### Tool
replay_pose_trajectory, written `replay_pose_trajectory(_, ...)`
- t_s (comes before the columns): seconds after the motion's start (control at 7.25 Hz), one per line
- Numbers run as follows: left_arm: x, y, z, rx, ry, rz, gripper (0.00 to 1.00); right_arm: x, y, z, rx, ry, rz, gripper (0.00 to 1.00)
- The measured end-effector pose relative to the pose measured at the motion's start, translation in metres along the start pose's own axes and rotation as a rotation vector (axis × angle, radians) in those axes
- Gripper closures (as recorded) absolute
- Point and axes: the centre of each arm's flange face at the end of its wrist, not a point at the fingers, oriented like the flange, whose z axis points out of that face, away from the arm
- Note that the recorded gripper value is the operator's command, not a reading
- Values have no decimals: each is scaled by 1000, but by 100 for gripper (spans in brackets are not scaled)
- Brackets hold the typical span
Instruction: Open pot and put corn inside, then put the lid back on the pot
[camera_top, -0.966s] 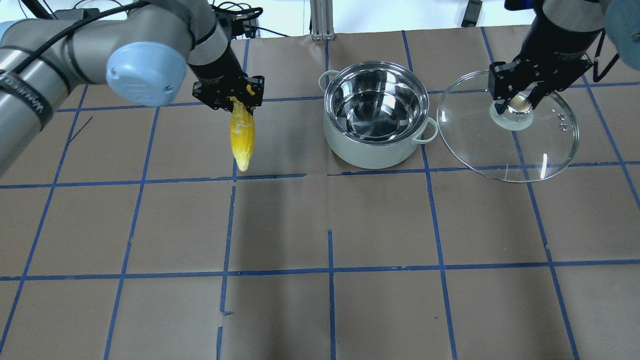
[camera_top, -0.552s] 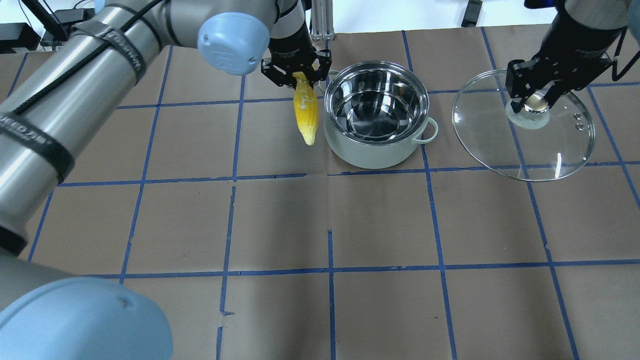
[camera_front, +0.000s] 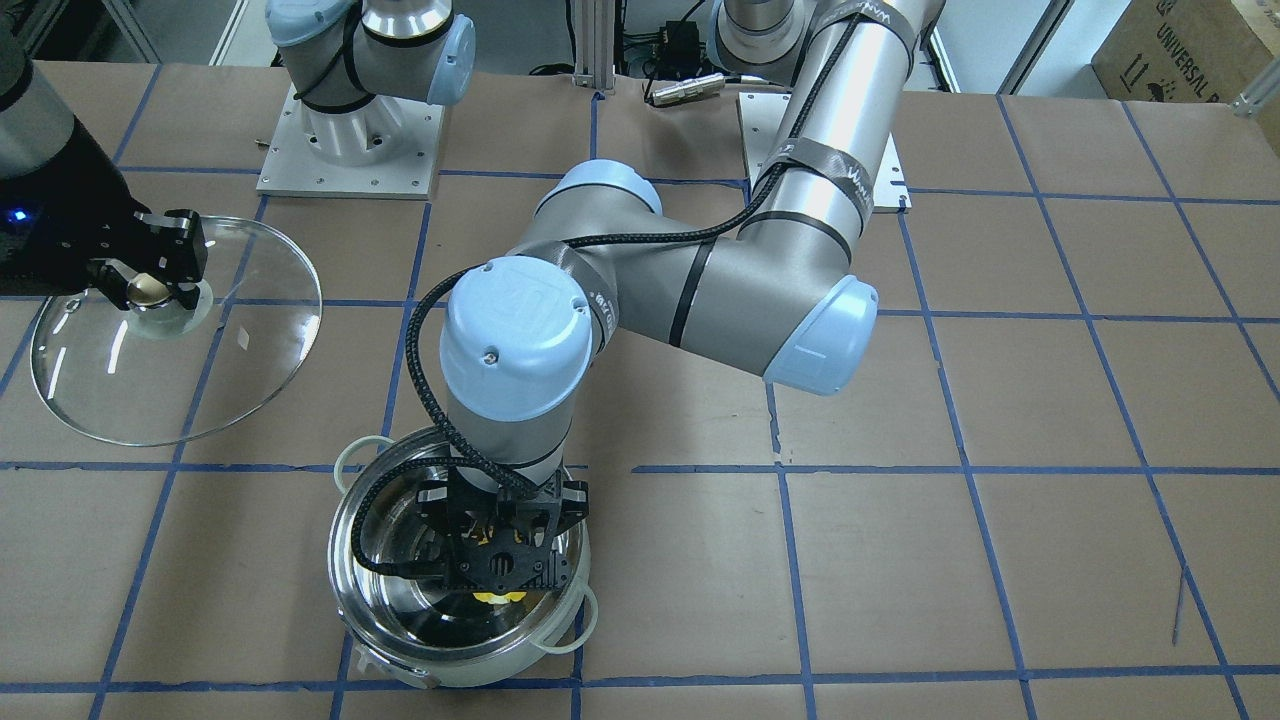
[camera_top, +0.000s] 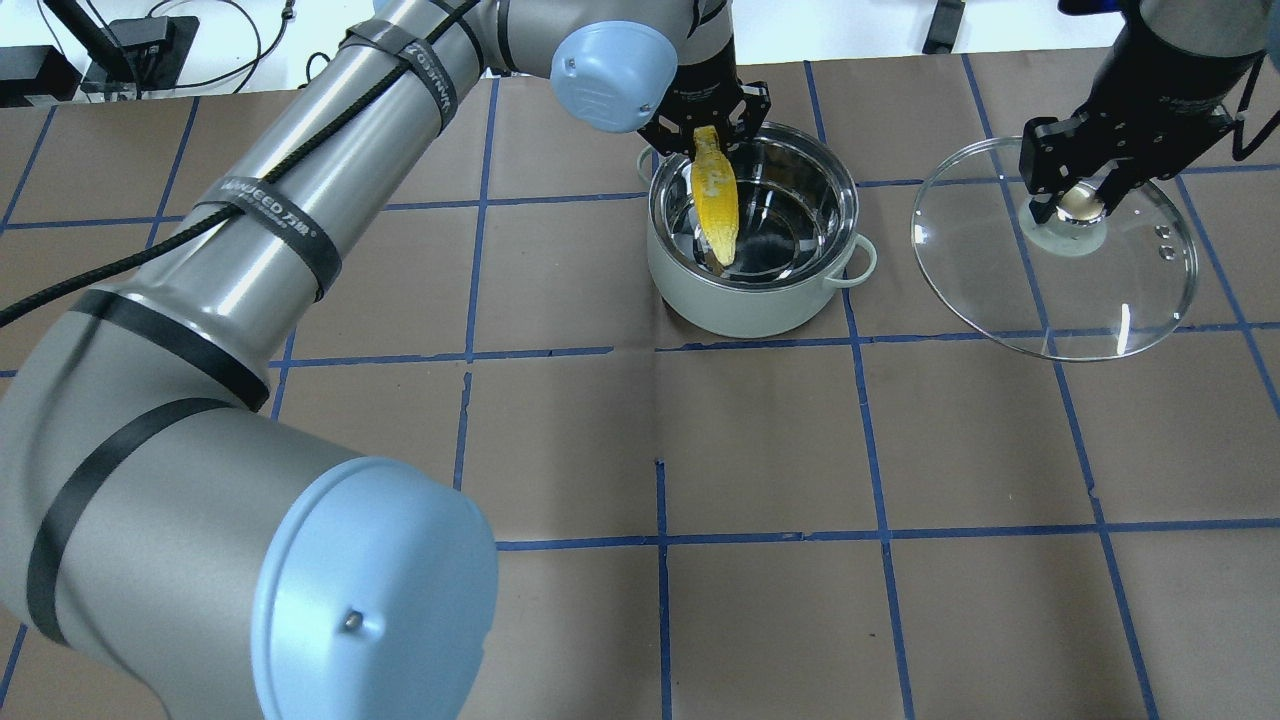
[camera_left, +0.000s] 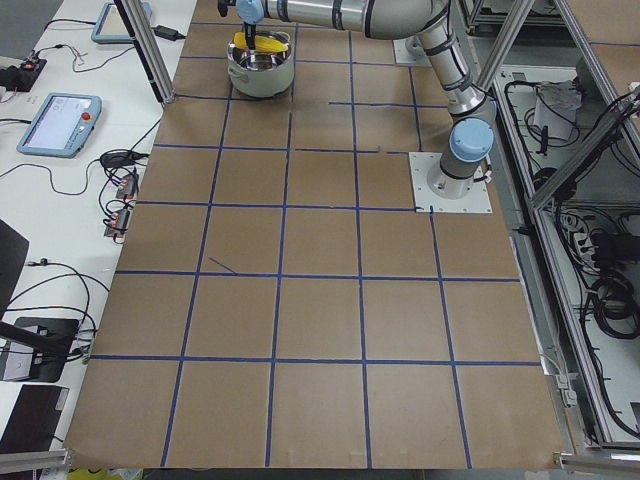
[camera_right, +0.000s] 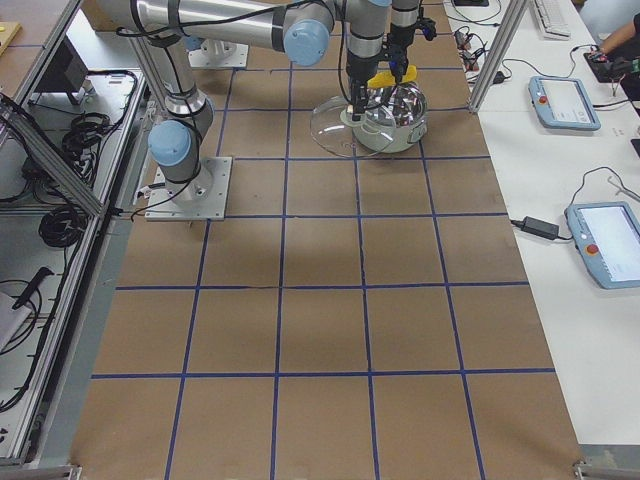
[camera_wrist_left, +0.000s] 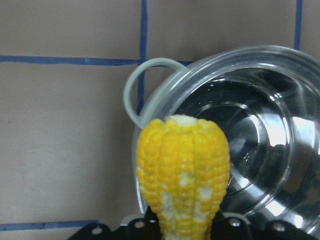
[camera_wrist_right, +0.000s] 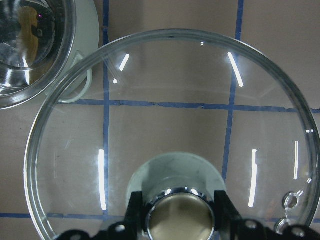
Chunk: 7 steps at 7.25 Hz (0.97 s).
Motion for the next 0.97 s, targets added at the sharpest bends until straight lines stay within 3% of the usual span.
replay_pose_trajectory(0.14, 5, -2, 17, -12, -10, 3, 0, 0, 0, 0, -1, 0, 1, 68)
replay_pose_trajectory(0.55, 9, 1, 47, -45, -31, 29, 0, 1, 0, 1, -3, -1, 2, 68)
replay_pose_trajectory(0.97, -17, 9, 25, -47, -77, 101, 0, -4, -4, 1, -2, -2, 14, 65)
